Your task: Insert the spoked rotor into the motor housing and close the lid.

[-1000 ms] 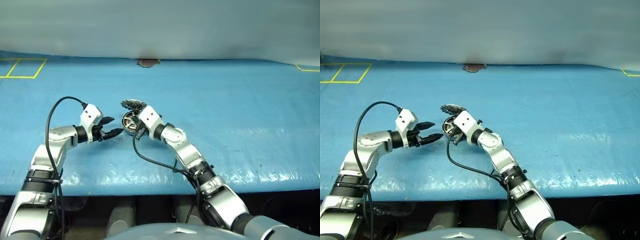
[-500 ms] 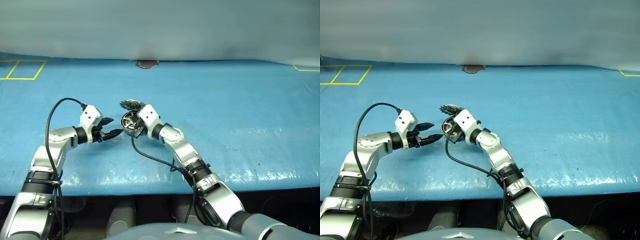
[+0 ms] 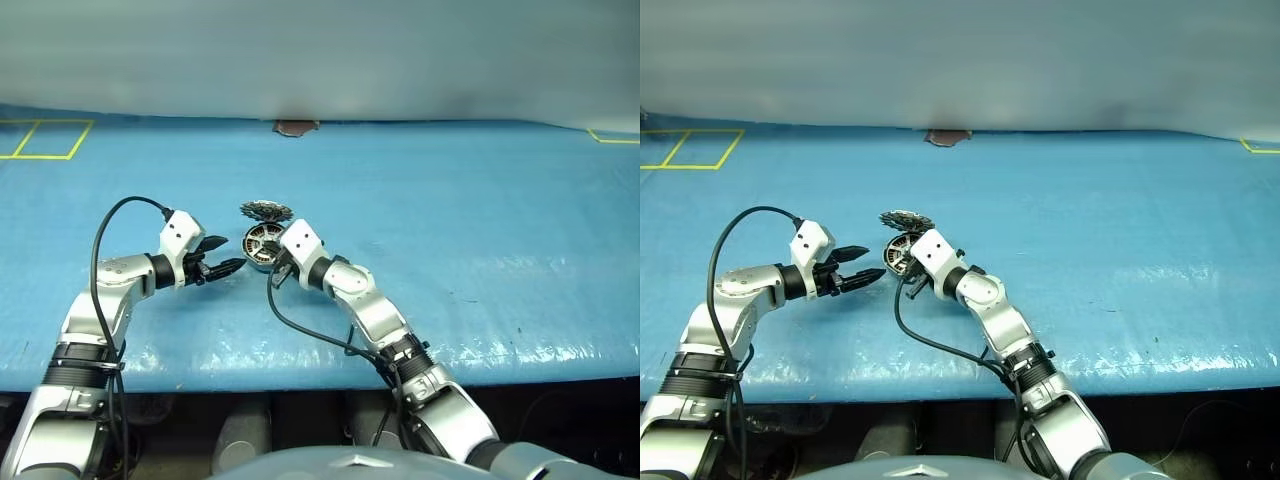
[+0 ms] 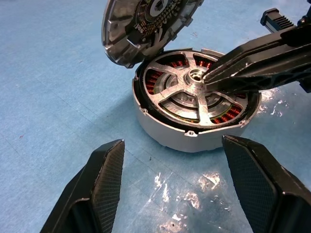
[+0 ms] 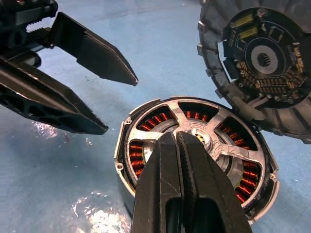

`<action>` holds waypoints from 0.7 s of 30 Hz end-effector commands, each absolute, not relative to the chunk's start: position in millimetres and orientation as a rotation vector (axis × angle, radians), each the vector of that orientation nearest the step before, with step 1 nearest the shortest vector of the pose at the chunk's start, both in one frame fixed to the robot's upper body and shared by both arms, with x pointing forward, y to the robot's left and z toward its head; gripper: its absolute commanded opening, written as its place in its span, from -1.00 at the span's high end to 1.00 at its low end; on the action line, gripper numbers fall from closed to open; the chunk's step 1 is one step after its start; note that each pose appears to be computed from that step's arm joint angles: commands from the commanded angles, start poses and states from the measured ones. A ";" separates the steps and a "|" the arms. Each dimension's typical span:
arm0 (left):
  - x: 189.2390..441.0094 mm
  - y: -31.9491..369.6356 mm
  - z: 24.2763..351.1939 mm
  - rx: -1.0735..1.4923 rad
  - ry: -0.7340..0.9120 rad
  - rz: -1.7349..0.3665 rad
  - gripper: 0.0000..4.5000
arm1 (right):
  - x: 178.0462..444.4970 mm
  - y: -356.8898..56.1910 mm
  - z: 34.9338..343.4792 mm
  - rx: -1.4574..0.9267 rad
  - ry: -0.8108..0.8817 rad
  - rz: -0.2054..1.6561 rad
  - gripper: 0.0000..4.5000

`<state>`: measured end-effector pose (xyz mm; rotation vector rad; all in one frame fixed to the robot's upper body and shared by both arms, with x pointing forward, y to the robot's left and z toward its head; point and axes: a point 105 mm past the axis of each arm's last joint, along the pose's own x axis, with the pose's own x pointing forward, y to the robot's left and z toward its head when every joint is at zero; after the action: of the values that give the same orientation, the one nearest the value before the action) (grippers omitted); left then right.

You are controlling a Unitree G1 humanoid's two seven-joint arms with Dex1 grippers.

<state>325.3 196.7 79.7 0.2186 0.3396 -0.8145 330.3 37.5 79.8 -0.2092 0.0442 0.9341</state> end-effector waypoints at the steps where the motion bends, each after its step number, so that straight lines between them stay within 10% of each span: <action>1: 328.1 196.4 92.1 0.222 0.278 -0.816 -0.55 | 320.0 42.1 113.4 -0.202 -0.069 0.974 0.96; 21: 295.8 201.4 86.0 -0.463 0.463 -0.836 -0.55 | 299.0 14.2 141.4 -0.125 -0.127 0.916 0.96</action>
<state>295.5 200.5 78.5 -0.4408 0.4981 -0.8325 302.5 13.0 123.7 -0.1376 -0.0605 0.9119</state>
